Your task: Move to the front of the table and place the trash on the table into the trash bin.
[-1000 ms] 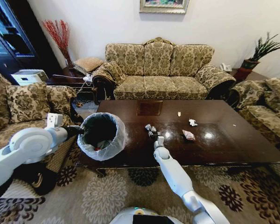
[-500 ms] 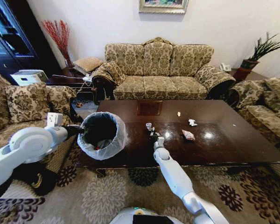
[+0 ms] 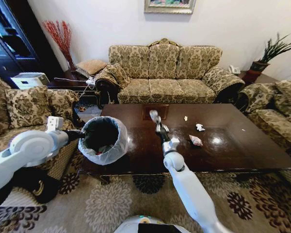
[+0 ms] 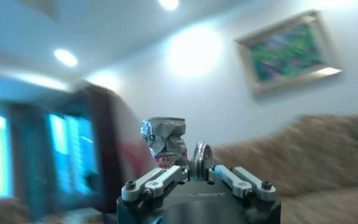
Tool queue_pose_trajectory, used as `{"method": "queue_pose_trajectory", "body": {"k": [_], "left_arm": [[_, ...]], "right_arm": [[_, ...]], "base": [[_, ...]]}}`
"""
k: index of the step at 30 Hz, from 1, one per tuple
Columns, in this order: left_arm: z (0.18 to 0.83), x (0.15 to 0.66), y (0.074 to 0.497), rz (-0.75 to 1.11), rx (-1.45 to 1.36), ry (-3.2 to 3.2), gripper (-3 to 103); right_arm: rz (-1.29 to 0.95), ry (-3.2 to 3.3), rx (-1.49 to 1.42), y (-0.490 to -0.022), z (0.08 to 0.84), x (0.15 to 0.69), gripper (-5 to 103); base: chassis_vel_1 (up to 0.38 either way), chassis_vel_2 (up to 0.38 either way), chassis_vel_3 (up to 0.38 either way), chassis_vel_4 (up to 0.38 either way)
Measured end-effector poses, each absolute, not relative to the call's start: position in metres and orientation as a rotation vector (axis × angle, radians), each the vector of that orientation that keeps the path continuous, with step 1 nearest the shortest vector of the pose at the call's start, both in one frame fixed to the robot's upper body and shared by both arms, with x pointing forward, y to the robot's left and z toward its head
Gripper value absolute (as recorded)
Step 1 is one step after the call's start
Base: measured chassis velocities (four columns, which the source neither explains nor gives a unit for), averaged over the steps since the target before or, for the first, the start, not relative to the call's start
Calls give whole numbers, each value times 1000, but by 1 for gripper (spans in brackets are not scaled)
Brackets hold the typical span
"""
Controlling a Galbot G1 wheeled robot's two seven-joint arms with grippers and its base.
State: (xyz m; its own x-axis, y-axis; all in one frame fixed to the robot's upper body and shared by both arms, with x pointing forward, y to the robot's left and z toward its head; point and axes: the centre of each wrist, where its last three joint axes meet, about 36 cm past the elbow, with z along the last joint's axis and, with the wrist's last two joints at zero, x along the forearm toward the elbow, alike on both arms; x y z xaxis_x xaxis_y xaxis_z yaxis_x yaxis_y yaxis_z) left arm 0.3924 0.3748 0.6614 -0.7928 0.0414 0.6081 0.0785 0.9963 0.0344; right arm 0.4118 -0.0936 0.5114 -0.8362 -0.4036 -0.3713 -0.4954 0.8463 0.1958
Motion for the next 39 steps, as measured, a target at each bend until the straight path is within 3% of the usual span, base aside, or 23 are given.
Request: {"method": "queue_pose_trajectory", "body": {"k": [5,15,21,27,30,31,36,39], "left_arm": [[680,388,353,-103,-130,-2462,0],[682,364,323,-144,-229,-2477,0],[681,369,328,-154,-201,-2484,0],[679,378,337,-163,-167,-2490,0],[678,382,346,-155,-147,-2509,0],[678,382,346,-155,-147,-2509,0],[681,386,354,-138,-132,-2542,0],[676,384,355,-126,-139,-2538,0]], "right_arm": [[407,2623,-966,-58,537,363,8],[285,2624,-1079,-27,519,352,5],[257,2624,-1080,-25,516,349,31],[260,2617,-1065,-32,513,344,47],[311,2638,-927,-56,510,343,64],[311,2638,-927,-56,510,343,64],[354,2852,-627,-105,468,335,86],[409,2972,-531,-123,452,334,91]], "base": [[0,0,0,0],[0,0,0,0],[0,0,0,0],[0,0,0,0],[0,0,0,0],[0,0,0,0],[0,0,0,0],[0,0,0,0]]}}
